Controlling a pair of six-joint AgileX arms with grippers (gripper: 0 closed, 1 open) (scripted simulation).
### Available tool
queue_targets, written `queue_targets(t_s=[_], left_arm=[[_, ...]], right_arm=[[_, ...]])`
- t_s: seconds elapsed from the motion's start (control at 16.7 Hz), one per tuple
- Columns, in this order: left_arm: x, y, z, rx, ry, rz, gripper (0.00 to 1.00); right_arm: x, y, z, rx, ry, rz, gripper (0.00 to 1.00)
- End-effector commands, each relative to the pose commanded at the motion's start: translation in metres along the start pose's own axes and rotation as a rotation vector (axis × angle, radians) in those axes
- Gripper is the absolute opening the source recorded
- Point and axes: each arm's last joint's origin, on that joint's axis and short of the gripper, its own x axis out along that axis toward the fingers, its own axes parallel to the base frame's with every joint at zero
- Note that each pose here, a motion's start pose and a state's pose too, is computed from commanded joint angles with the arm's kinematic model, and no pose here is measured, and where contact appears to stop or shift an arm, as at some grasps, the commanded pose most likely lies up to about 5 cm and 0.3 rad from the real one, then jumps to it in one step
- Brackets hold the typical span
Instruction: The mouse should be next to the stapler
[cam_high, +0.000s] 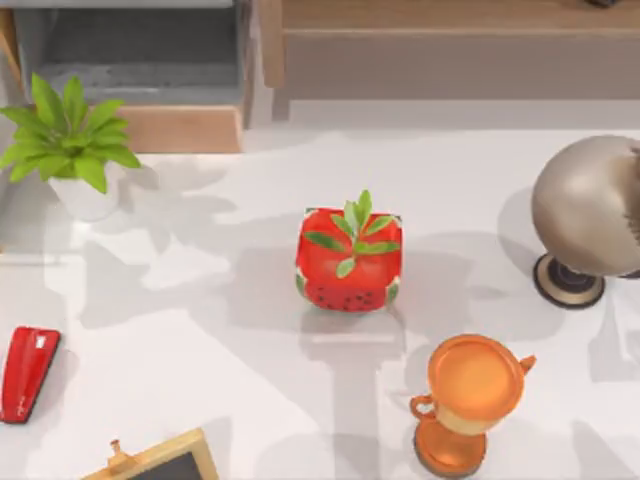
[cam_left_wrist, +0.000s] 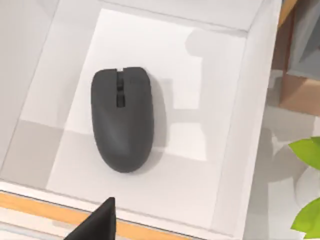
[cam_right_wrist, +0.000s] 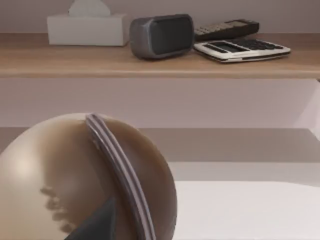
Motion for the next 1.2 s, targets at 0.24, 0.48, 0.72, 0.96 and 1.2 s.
queue_targets(t_s=[0.24,0.48,0.72,0.96,1.2], left_arm=[[0.077,0.023,0.038,-0.044,0.205,0.031,1.00],[0.151,0.046,0.045,-0.081,0.374,0.049,1.00],[0.204,0.060,0.036,-0.103,0.496,0.053,1.00],[0.224,0.059,0.029,-0.104,0.544,0.048,1.00],[0.225,0.059,0.029,-0.104,0.544,0.048,1.00]], right_arm=[[0.000,0.000,0.000,0.000,0.000,0.000,1.00],[0.000,0.000,0.000,0.000,0.000,0.000,1.00],[0.000,0.000,0.000,0.000,0.000,0.000,1.00],[0.000,0.000,0.000,0.000,0.000,0.000,1.00],[0.000,0.000,0.000,0.000,0.000,0.000,1.00]])
